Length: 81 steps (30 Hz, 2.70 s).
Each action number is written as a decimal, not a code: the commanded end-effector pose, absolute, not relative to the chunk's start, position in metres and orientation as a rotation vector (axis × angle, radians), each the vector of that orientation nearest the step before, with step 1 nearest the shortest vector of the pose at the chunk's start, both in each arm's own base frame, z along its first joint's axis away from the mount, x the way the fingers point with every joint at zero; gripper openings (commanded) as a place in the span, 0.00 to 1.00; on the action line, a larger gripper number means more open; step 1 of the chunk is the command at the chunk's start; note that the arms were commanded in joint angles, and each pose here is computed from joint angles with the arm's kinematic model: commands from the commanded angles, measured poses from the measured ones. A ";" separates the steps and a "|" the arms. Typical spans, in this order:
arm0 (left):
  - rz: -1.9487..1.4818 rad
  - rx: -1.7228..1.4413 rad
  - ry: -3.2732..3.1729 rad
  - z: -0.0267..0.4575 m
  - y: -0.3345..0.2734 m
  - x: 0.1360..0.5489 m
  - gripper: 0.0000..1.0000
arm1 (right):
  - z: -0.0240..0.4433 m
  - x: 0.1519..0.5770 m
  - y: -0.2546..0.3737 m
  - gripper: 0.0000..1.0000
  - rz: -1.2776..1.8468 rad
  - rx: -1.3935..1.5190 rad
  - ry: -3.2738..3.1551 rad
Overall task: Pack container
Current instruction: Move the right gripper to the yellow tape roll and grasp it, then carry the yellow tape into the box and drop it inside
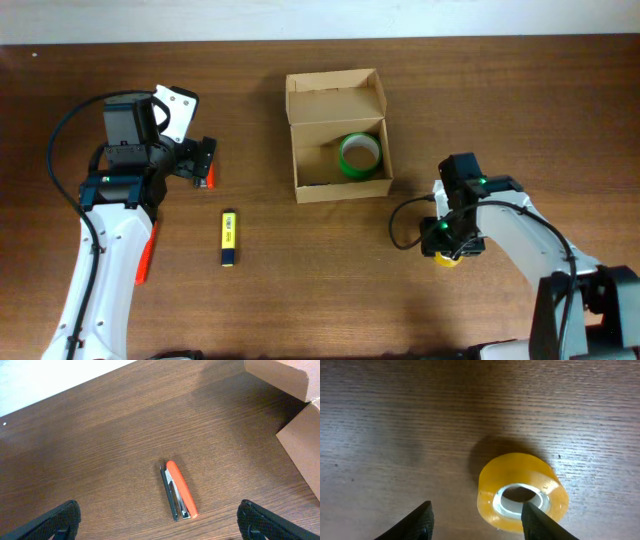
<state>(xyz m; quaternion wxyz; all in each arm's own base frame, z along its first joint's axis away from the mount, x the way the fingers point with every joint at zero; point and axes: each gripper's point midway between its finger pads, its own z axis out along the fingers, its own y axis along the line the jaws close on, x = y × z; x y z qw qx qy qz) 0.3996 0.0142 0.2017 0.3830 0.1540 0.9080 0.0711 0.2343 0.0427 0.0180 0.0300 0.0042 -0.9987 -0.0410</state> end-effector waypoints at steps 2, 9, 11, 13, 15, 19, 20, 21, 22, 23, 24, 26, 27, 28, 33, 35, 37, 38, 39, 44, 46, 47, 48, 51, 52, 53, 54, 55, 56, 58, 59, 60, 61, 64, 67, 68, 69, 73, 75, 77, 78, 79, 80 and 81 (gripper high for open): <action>0.195 0.400 2.310 0.204 0.017 0.403 1.00 | 0.008 0.231 0.040 0.57 -0.109 -0.015 -3.046; 0.226 0.392 2.314 0.204 0.021 0.402 1.00 | -0.007 0.232 0.040 0.34 -0.103 -0.017 -3.019; 0.226 0.392 2.314 0.204 0.021 0.402 1.00 | -0.007 0.234 0.040 0.26 -0.104 -0.017 -3.026; 0.226 0.392 2.315 0.204 0.021 0.402 0.99 | -0.007 0.234 0.040 0.20 -0.104 -0.017 -3.026; 0.226 0.392 2.314 0.204 0.021 0.402 1.00 | -0.007 0.234 0.040 0.14 -0.104 -0.017 -3.026; 0.226 0.392 2.315 0.204 0.021 0.402 1.00 | -0.006 0.236 0.040 0.11 -0.107 -0.023 -3.033; 0.226 0.392 2.315 0.204 0.021 0.402 1.00 | -0.004 0.237 0.041 0.11 -0.109 -0.022 -3.041; 0.226 0.392 2.314 0.204 0.021 0.402 0.99 | -0.001 0.241 0.041 0.11 -0.113 -0.022 -3.057; 0.226 0.392 2.315 0.204 0.021 0.402 1.00 | 0.007 0.247 0.042 0.11 -0.118 -0.019 -3.084; 0.226 0.392 2.314 0.204 0.021 0.402 0.99 | 0.013 0.252 0.042 0.11 -0.122 -0.018 -3.105; 0.226 0.392 2.314 0.204 0.021 0.402 1.00 | 0.024 0.259 0.043 0.11 -0.129 -0.016 -3.136; 0.226 0.392 2.314 0.204 0.021 0.402 1.00 | 0.045 0.271 0.041 0.11 -0.113 -0.013 -3.180; 0.226 0.392 2.314 0.204 0.021 0.402 1.00 | 0.057 0.278 0.041 0.11 -0.102 0.000 -3.198; 0.226 0.392 2.314 0.204 0.021 0.402 1.00 | 0.069 0.285 0.038 0.11 -0.074 0.001 -3.215; 0.226 0.392 2.314 0.204 0.021 0.402 1.00 | 0.145 0.325 0.040 0.11 -0.067 0.064 -3.347; 0.226 0.392 2.314 0.204 0.021 0.402 0.99 | 0.185 0.342 0.042 0.08 -0.075 0.133 -3.432; 0.226 0.392 2.314 0.204 0.021 0.402 1.00 | 0.228 0.361 0.044 0.04 -0.070 0.241 -3.537; 0.226 0.392 2.314 0.204 0.021 0.402 1.00 | 0.246 0.371 0.045 0.04 -0.067 0.283 -3.585; 0.226 0.392 2.314 0.204 0.021 0.402 1.00 | 0.260 0.381 0.046 0.03 -0.065 0.310 -3.626; 0.226 0.392 2.315 0.204 0.021 0.402 0.99 | 0.252 0.419 0.066 0.04 -0.125 0.548 -3.556; 0.226 0.392 2.315 0.204 0.021 0.402 1.00 | 0.237 0.431 0.083 0.04 -0.120 0.687 -3.503; 0.226 0.392 2.315 0.204 0.021 0.402 1.00 | 0.232 0.434 0.091 0.04 -0.119 0.753 -3.479; 0.226 0.392 2.315 0.204 0.021 0.402 1.00 | 0.224 0.436 0.102 0.04 -0.117 0.830 -3.447; 0.226 0.392 2.315 0.204 0.021 0.402 1.00 | 0.201 0.432 0.134 0.04 -0.140 0.938 -3.358; 0.226 0.392 2.315 0.204 0.021 0.402 0.99 | 0.197 0.428 0.147 0.04 -0.143 1.014 -3.322; 0.226 0.392 2.315 0.204 0.021 0.402 1.00 | 0.193 0.426 0.156 0.04 -0.140 1.059 -3.300; 0.226 0.392 2.315 0.204 0.021 0.402 1.00 | 0.190 0.423 0.164 0.04 -0.116 1.105 -3.278; 0.226 0.392 2.315 0.204 0.021 0.402 0.99 | 0.186 0.420 0.173 0.04 -0.112 1.153 -3.248; 0.226 0.392 2.315 0.204 0.021 0.402 0.99 | 0.181 0.416 0.179 0.03 -0.109 1.180 -3.218; 0.225 0.392 2.315 0.204 0.021 0.402 1.00 | 0.163 0.404 0.186 0.04 -0.098 1.247 -3.112; 0.225 0.392 2.315 0.204 0.021 0.402 0.99 | 0.155 0.402 0.188 0.04 -0.086 1.247 -3.086; 0.225 0.392 2.315 0.204 0.021 0.402 1.00 | 0.147 0.402 0.190 0.04 -0.083 1.261 -3.061; 0.225 0.392 2.315 0.204 0.021 0.402 0.99 | 0.142 0.403 0.190 0.04 -0.079 1.268 -3.046; 0.225 0.392 2.315 0.204 0.021 0.402 1.00 | 0.127 0.406 0.192 0.04 -0.079 1.269 -3.020; 0.225 0.392 2.315 0.204 0.021 0.402 1.00 | 0.116 0.411 0.195 0.03 -0.078 1.295 -3.004; 0.225 0.392 2.315 0.204 0.021 0.402 1.00 | 0.112 0.412 0.195 0.03 -0.078 1.294 -3.001; 0.225 0.392 2.315 0.204 0.021 0.402 1.00 | 0.109 0.413 0.196 0.04 -0.078 1.297 -2.997; 0.225 0.392 2.315 0.204 0.021 0.402 1.00 | 0.103 0.423 0.202 0.03 -0.089 1.336 -3.012; 0.224 0.392 2.315 0.204 0.021 0.402 0.99 | 0.104 0.429 0.204 0.03 -0.089 1.355 -3.031; 0.220 0.394 2.315 0.204 0.020 0.402 1.00 | 0.102 0.430 0.205 0.04 -0.088 1.364 -3.030; 0.220 0.394 2.315 0.204 0.020 0.402 0.99 | 0.100 0.431 0.205 0.04 -0.087 1.363 -3.026; 0.220 0.394 2.315 0.204 0.020 0.402 1.00 | 0.098 0.431 0.205 0.04 -0.088 1.362 -3.024; 0.220 0.394 2.315 0.204 0.020 0.402 1.00 | 0.095 0.432 0.206 0.04 -0.087 1.362 -3.023; 0.220 0.394 2.315 0.204 0.020 0.402 0.99 | 0.093 0.432 0.206 0.04 -0.086 1.365 -3.015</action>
